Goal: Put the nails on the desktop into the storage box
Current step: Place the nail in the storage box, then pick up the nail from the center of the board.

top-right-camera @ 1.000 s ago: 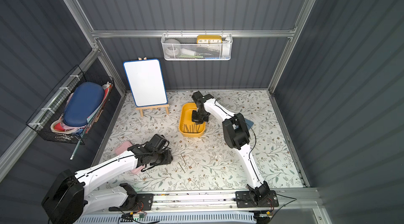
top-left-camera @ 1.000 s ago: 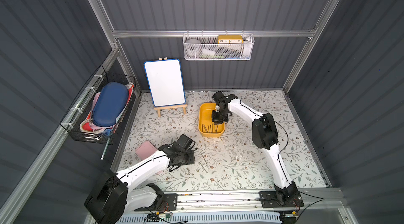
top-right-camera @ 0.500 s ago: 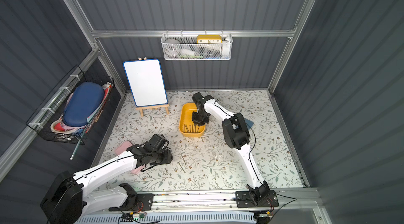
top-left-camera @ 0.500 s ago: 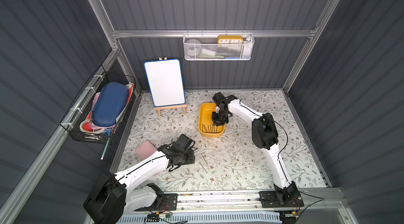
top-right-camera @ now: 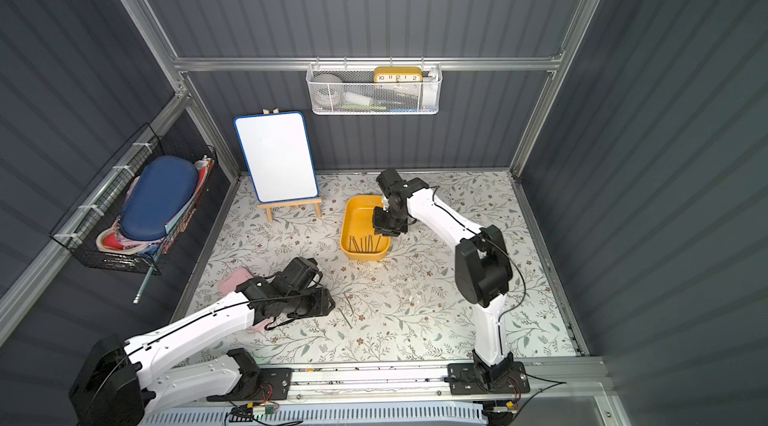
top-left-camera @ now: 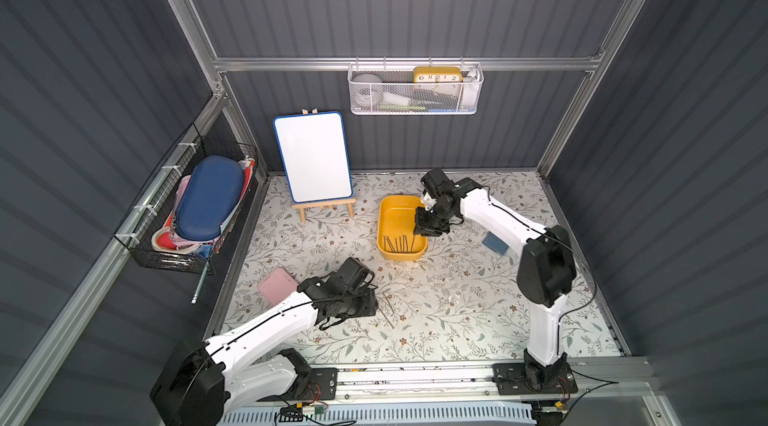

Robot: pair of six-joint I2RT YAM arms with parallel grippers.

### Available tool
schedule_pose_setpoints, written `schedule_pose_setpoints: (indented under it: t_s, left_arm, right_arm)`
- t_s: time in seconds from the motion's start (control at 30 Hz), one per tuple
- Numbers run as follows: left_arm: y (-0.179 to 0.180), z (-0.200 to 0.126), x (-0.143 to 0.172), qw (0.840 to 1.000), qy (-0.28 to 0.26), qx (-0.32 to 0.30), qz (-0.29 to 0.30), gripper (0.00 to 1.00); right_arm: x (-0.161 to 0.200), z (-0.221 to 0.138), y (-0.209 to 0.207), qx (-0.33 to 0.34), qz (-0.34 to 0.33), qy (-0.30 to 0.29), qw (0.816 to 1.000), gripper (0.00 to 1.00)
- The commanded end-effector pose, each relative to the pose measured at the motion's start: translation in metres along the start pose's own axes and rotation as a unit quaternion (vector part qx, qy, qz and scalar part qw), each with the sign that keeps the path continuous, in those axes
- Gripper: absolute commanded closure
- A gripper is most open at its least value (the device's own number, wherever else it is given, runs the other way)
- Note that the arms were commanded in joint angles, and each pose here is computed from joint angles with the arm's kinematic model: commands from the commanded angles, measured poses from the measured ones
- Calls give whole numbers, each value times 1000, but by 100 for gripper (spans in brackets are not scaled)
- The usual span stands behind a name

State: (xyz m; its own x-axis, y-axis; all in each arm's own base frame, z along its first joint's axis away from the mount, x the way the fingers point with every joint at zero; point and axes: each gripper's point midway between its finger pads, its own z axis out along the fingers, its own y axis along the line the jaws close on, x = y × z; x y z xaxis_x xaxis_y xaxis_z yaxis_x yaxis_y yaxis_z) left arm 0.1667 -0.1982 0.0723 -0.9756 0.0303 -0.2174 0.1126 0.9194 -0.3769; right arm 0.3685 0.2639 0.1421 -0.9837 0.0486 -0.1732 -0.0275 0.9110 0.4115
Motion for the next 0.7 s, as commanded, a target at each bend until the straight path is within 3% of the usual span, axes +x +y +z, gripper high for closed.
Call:
schedule_pose_setpoints:
  t_s: [0.0, 0.3, 0.67]
  left_arm:
    - [-8, 4, 6, 998, 48, -11, -27, 44]
    - [-20, 29, -1, 992, 99, -26, -68, 45]
    - [-26, 51, -20, 985, 120, -77, -100, 45]
  right_arm:
    - [24, 7, -30, 23, 23, 21, 999, 70]
    - [69, 13, -55, 15, 33, 35, 999, 71]
    - [73, 4, -53, -3, -2, 33, 999, 71]
